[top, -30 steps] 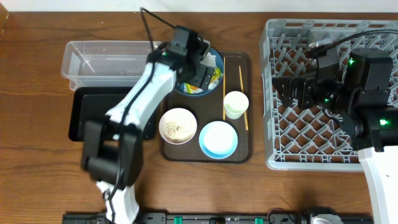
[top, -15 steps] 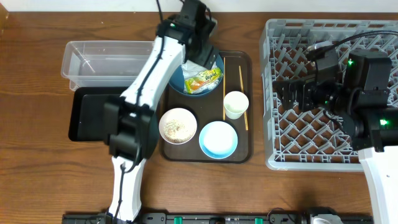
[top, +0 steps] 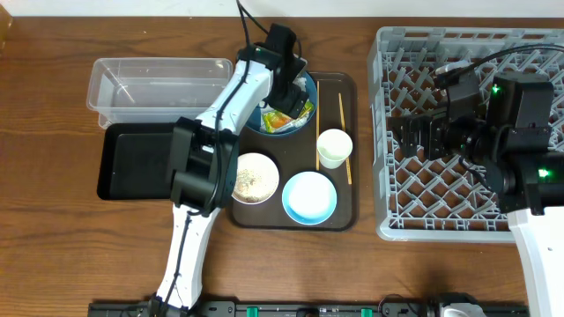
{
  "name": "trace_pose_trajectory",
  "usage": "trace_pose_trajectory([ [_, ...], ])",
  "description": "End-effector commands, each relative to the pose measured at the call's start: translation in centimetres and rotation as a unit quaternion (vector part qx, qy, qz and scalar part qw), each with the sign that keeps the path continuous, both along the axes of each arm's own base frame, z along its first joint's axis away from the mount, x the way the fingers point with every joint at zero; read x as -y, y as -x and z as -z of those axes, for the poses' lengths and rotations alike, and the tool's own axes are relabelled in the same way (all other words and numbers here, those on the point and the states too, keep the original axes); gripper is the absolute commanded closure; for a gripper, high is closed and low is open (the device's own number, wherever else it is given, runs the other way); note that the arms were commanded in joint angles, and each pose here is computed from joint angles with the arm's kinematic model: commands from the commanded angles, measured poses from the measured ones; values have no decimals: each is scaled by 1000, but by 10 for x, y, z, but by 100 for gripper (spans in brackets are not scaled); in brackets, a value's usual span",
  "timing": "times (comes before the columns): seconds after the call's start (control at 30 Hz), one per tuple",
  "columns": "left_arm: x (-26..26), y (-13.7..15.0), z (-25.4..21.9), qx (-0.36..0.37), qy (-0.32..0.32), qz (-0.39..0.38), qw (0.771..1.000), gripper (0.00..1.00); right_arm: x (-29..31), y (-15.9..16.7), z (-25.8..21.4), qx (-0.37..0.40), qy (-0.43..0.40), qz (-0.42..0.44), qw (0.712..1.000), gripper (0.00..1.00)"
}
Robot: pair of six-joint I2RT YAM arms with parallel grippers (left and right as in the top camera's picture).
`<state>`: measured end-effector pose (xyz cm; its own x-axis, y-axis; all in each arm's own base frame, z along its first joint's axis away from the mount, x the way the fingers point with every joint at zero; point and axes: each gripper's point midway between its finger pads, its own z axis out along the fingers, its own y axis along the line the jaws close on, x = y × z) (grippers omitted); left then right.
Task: Sort waste into correct bins and load items into the dishwasher rack
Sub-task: 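Grasp the tissue and wrapper with the left gripper and lift, then drop the tissue and wrapper into the clear plastic bin, left gripper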
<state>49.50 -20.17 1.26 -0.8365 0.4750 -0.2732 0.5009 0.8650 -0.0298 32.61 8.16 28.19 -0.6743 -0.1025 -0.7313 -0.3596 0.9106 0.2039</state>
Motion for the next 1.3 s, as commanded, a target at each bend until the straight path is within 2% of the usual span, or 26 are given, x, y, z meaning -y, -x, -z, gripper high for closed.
trace_pose_trajectory([
  [0.0, -4, 1, 17, -12, -11, 3, 1000, 16, 0, -2, -7, 11, 6, -5, 1000, 1],
  [0.03, -4, 0, 17, -11, -10, 3, 1000, 26, 0, -2, -6, 10, 6, -5, 1000, 1],
  [0.1, -4, 0, 17, -9, -10, 3, 1000, 54, 0, -2, -6, 11, 6, -4, 1000, 1],
  [0.2, -4, 0, 17, -9, -10, 3, 1000, 80, 0, -2, -7, 11, 6, -4, 1000, 1],
  [0.27, -4, 0, 16, -9, -9, 3, 1000, 92, 0, -2, -7, 12, 6, -4, 1000, 1],
  [0.43, -1, -9, -18, 18, 11, -31, 999, 94, 0, -3, -8, 14, 6, -4, 1000, 1],
  [0.63, -9, -20, -126, 101, 68, -94, 988, 94, 0, -4, -9, 19, 6, -4, 1000, 1],
  [0.73, -31, -16, -180, 134, 90, -134, 978, 94, 0, -5, -10, 20, 6, -4, 1000, 1],
  [0.87, -85, -4, -219, 151, 79, -211, 962, 94, 0, -4, -10, 19, 6, -5, 1000, 1],
  [1.03, -167, 7, -211, 125, 34, -352, 927, 94, 0, -4, -10, 19, 6, -4, 1000, 1],
  [1.27, -240, -6, -157, 87, 46, -510, 854, 94, 0, -4, -10, 19, 6, -4, 1000, 1],
])
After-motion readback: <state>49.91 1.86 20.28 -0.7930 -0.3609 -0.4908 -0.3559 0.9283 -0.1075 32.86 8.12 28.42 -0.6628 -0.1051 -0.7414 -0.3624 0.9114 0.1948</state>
